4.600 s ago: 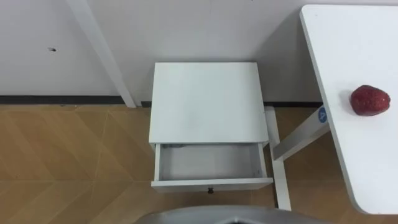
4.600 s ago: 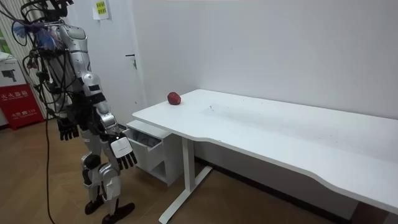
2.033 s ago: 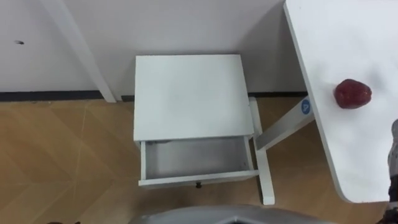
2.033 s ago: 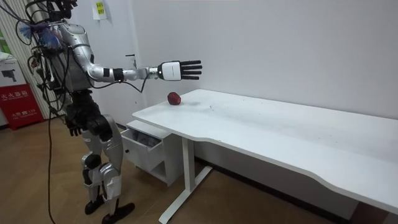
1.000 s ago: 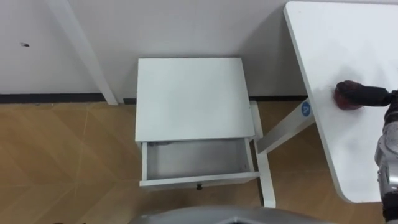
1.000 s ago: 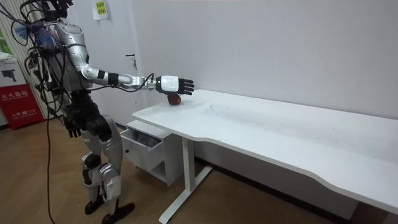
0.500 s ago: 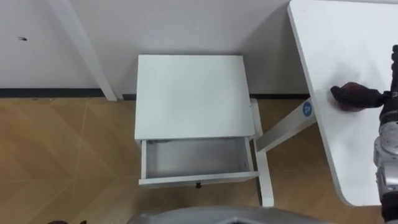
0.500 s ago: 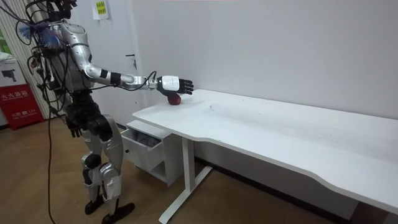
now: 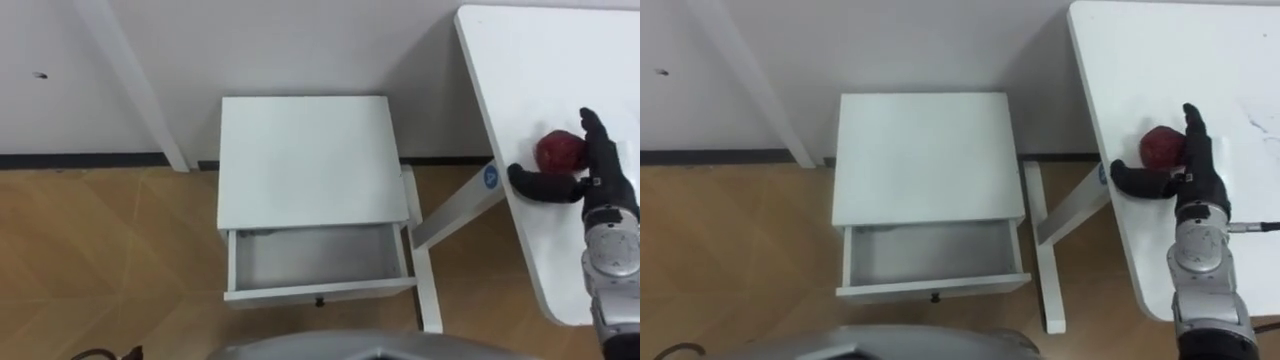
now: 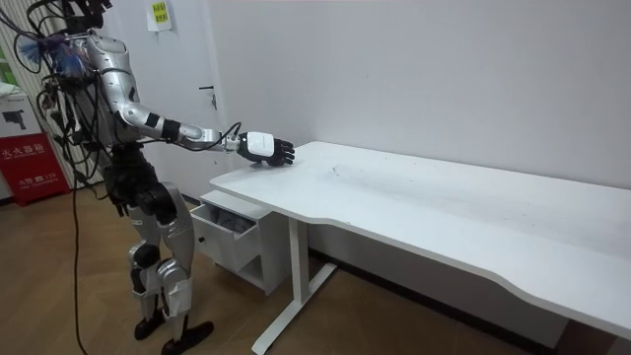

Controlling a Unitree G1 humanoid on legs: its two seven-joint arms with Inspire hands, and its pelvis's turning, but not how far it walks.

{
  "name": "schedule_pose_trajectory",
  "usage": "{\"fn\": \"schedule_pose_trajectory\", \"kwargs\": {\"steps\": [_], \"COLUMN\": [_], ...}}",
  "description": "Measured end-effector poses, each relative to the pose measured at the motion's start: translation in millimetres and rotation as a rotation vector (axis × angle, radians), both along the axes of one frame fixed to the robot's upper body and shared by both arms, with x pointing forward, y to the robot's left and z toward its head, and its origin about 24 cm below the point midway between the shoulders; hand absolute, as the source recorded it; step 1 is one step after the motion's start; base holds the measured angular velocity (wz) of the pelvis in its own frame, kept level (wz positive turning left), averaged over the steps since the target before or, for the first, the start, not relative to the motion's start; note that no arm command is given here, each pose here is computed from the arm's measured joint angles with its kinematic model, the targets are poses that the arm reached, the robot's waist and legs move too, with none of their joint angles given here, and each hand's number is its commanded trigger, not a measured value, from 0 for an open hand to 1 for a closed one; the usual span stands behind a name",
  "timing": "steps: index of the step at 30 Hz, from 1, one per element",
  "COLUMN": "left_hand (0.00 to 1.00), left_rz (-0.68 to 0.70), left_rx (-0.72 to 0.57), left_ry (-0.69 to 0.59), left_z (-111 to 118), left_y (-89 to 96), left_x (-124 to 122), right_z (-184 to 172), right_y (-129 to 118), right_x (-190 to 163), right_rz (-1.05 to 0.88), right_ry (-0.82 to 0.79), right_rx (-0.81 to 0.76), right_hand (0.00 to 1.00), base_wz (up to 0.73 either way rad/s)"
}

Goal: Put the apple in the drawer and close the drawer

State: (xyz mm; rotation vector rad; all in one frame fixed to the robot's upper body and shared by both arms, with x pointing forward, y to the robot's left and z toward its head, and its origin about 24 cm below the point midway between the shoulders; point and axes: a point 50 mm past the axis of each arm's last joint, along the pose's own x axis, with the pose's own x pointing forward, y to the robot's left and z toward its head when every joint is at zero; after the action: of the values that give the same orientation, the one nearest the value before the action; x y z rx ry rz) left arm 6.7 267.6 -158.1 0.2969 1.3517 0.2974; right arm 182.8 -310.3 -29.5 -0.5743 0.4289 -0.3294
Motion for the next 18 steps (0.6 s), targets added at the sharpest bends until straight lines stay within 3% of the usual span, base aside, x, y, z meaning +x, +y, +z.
{"fn": "schedule_pose_trajectory", "kwargs": {"steps": [4, 5, 6, 7, 11, 18], "left_hand": [0.0, 0.0, 0.0, 0.0, 0.0, 0.0], "left_rz": [-0.003, -0.003, -0.005, -0.006, -0.004, -0.001], "left_rx": [0.0, 0.0, 0.0, 0.0, 0.0, 0.01], "left_ry": [-0.005, -0.005, -0.007, -0.007, -0.006, 0.005], "left_z": [0.1, 0.1, 0.2, 0.2, 0.1, 0.1], "left_y": [-0.1, 0.0, 0.0, 0.0, 0.1, 0.2], "left_x": [0.3, -0.3, 0.4, 0.7, 0.4, -3.2], "right_z": [-2.9, -2.7, -2.7, -3.1, -10.1, -9.8], "right_y": [0.5, 0.7, 1.0, 2.4, 9.9, 1.0], "right_x": [-1.4, -1.6, -1.8, -1.9, -8.2, -7.6], "right_rz": [0.02, 0.024, 0.026, 0.027, 0.016, -0.062], "right_ry": [0.009, 0.005, 0.003, -0.001, -0.004, -0.032], "right_rx": [0.012, 0.013, 0.013, 0.015, 0.011, -0.041], "right_hand": [0.0, 0.25, 0.85, 1.0, 1.0, 1.0], "base_wz": [0.0, 0.0, 0.0, 0.0, -0.02, 0.0]}}
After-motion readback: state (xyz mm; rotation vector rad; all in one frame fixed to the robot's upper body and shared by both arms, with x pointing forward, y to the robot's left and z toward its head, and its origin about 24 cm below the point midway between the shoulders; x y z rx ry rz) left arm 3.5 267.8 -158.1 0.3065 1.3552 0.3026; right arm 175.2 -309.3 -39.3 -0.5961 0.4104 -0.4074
